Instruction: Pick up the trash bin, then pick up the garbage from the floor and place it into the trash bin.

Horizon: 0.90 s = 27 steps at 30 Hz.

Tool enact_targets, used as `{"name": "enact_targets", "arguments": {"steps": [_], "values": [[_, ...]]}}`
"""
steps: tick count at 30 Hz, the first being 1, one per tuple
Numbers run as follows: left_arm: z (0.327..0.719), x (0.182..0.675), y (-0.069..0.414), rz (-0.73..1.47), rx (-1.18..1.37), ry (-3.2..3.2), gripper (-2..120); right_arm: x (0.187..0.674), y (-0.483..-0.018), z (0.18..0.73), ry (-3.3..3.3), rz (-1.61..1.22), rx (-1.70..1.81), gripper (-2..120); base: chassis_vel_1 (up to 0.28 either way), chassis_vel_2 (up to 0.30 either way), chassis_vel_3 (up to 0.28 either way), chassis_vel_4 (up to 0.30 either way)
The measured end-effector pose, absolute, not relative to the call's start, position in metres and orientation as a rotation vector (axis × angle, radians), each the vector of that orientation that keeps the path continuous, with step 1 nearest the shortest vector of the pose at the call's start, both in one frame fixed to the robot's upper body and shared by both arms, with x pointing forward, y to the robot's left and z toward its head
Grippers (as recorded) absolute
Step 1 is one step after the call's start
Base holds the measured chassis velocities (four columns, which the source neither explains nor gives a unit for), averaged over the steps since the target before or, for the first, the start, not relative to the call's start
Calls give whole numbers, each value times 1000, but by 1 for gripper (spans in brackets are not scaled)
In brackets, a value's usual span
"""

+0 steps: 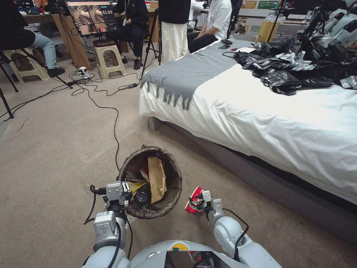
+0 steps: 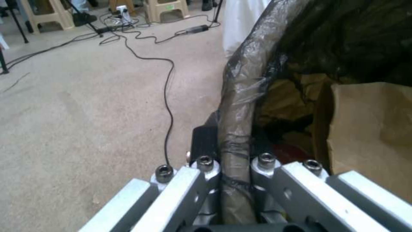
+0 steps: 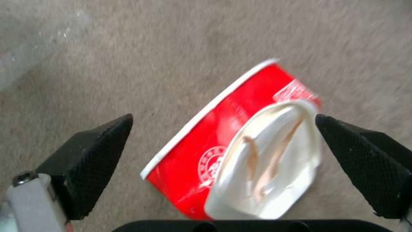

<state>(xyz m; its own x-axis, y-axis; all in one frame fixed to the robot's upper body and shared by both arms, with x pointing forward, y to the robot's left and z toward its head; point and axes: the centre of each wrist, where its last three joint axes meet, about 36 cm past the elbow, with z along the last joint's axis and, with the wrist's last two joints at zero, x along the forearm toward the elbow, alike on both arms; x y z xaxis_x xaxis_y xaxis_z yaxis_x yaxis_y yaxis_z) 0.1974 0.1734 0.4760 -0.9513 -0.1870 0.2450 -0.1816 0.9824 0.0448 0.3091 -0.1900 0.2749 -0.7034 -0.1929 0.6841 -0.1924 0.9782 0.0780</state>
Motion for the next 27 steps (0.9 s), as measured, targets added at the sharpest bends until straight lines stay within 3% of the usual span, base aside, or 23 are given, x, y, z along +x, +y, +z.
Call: {"name": "enact_targets", "arguments": {"steps": [11, 27], "values": [[473, 198, 172, -37, 269, -2871, 0, 311, -173, 223, -2326, -40, 241, 99, 0, 0, 0, 0], [470, 199, 173, -42, 274, -2871, 0, 323, -189, 203, -2358, -30, 202, 43, 0, 0, 0, 0]]}}
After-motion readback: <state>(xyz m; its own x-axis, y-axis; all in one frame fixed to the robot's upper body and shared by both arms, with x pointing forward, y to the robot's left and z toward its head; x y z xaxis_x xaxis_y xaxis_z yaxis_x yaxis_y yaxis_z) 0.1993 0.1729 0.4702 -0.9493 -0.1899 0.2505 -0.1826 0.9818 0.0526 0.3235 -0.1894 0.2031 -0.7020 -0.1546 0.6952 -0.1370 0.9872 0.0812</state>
